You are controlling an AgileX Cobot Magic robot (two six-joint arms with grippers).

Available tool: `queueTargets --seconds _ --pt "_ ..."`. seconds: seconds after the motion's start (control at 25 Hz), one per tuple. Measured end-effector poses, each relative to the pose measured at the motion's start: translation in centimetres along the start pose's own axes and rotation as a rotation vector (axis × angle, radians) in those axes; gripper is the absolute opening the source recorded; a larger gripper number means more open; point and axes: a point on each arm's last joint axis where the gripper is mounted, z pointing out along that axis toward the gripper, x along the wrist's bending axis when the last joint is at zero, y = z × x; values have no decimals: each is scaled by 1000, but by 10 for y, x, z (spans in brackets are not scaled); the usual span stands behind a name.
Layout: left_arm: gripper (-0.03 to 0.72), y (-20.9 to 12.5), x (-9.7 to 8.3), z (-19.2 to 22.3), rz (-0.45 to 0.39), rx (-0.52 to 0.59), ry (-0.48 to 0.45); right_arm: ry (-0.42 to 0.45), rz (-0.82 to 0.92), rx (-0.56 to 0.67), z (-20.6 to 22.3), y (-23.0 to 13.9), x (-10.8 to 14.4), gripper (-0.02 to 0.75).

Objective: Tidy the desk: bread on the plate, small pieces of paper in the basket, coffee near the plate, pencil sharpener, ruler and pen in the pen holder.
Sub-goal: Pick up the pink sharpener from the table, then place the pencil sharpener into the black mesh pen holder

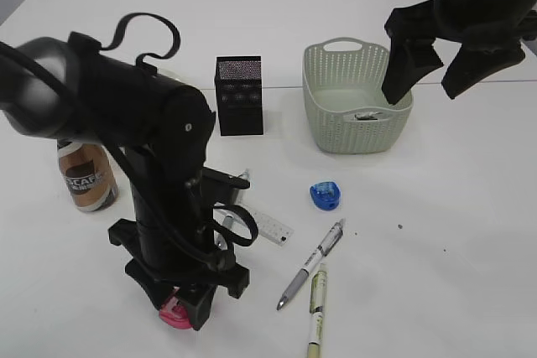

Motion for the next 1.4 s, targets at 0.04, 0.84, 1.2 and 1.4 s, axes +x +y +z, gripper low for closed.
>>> queueTargets --seconds 0.04,0.84,1.2,1.4 --pt "337 -1 0 -6 4 -11 0 0 0 0 0 0 0 584" --pt "335 -81 29 -75 174 -842 -98 0 -2 -2 0 0 0 583" --pt "335 -44 49 -90 209 -1321 -169 0 -4 -2 0 0 0 583" --pt "335 -13 67 -94 154 -1417 -161 0 -4 -2 0 0 0 584"
